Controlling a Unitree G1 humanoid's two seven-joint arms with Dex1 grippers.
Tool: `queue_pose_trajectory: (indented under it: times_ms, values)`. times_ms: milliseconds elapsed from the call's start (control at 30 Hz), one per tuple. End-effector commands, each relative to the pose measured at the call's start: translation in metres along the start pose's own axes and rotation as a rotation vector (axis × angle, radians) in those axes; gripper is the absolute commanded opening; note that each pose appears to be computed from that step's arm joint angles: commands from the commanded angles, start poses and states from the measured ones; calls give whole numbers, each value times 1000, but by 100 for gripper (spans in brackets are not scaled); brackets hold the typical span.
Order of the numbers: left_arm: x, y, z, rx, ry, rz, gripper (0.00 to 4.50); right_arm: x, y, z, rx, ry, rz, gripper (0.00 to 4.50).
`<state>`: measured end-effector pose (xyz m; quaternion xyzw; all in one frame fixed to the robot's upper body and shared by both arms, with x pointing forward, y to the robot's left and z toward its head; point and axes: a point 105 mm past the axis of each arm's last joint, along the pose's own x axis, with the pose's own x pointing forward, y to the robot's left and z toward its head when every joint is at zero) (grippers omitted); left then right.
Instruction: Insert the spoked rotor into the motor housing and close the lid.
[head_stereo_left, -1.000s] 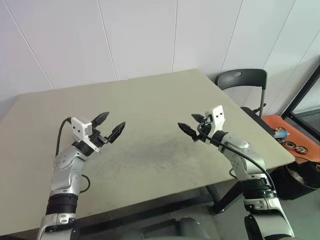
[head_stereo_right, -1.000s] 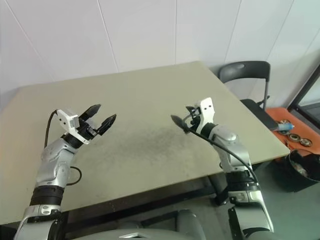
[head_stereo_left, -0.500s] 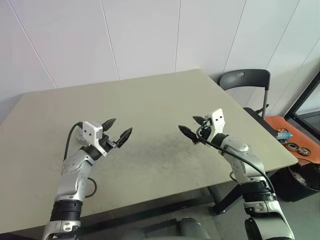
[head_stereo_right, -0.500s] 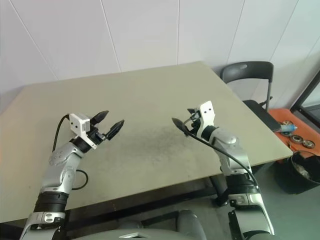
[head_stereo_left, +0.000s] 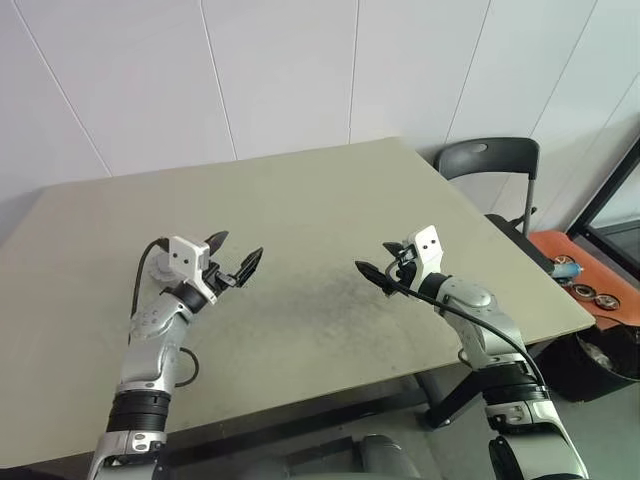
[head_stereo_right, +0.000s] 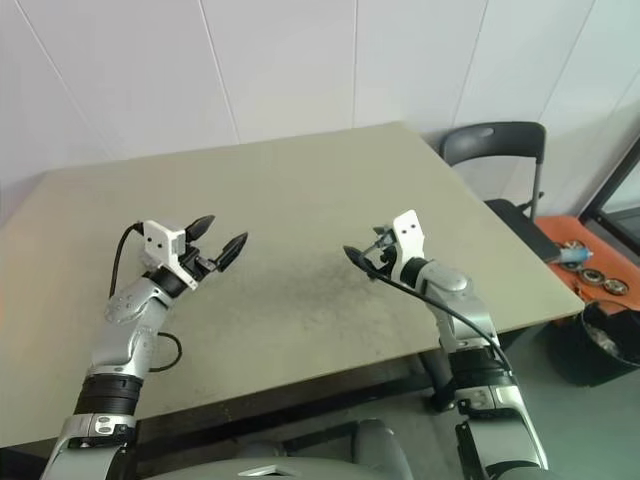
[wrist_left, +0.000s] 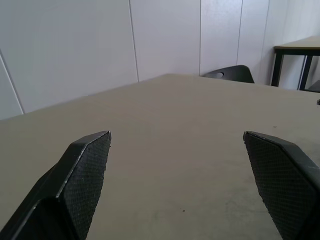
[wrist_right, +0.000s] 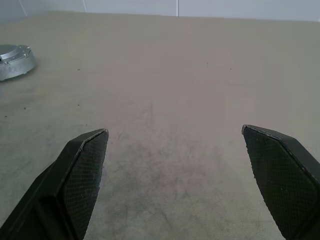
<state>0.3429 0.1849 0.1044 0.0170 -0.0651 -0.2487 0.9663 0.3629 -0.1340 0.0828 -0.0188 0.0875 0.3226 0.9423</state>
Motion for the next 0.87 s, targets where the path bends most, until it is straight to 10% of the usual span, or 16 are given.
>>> queue_pose_trajectory:
  times_ms: [33, 867]
  values:
    - [-1, 7, 11, 57, -33, 12, 450, 3, -1, 18, -37, -47, 4, 447]
    - [-15, 8, 5, 49, -7, -41, 450, -2, 14, 38, -19, -160, 62, 447]
